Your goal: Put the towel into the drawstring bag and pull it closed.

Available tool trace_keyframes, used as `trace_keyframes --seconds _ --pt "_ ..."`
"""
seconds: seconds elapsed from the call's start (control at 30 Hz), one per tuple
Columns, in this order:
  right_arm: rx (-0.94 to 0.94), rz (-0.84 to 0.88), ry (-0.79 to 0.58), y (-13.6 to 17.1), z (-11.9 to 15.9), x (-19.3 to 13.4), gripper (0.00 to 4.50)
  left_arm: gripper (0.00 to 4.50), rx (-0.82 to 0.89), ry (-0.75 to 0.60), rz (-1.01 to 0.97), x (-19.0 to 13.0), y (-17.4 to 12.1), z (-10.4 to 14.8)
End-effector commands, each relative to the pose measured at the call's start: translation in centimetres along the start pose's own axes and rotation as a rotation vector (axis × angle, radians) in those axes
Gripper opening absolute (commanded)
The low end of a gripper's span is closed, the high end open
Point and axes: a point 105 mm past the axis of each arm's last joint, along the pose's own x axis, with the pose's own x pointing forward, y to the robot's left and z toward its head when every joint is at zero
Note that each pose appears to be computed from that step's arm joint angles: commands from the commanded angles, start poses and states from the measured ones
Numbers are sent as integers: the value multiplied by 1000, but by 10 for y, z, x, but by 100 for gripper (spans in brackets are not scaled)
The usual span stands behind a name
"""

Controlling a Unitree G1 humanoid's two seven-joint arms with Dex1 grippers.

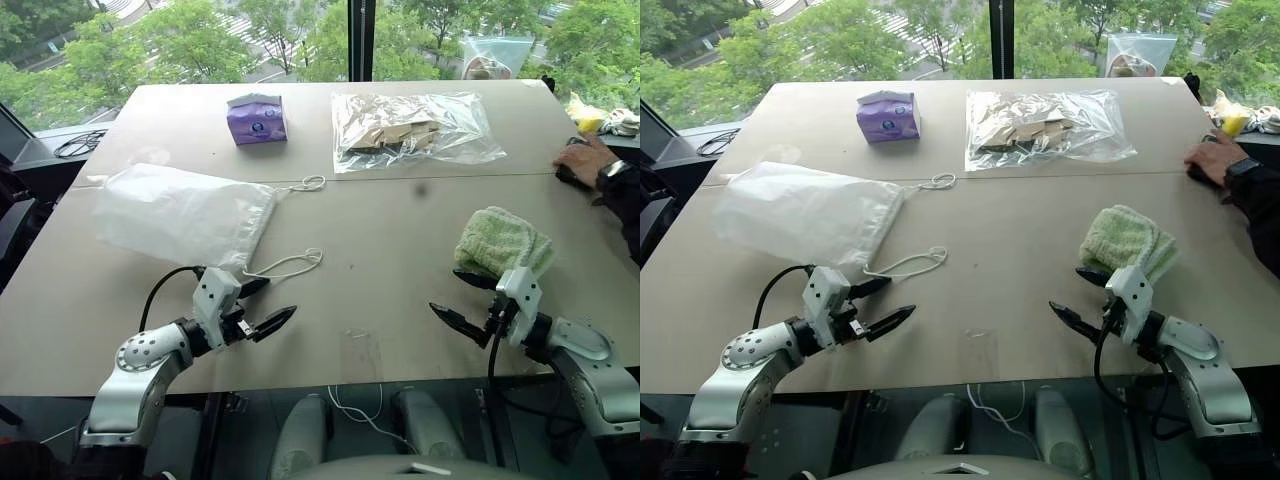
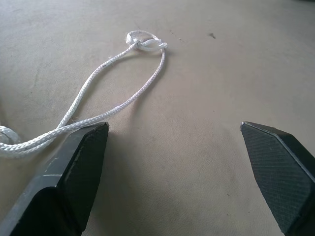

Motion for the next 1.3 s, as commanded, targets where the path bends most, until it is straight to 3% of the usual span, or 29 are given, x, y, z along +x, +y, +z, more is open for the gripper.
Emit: trace_keyframes --seconds 0.03,0.43,0.63,0.8,0.97,1.3 --pt "-26 9 -27 0 7 1 450 442 -24 23 -25 -2 -8 -9" --pt "-24 34 -38 4 8 8 450 442 -46 -25 -32 -2 -10 -2" --pt "-26 39 -51 3 11 9 450 442 -61 -103 -37 2 -14 13" --pt "-15 44 -122 2 29 17 450 442 -52 -211 -8 10 -14 38" --pt "16 97 -265 4 67 26 450 442 49 -294 320 38 16 71" --pt "-14 123 -292 2 83 29 450 442 199 -200 767 45 47 75"
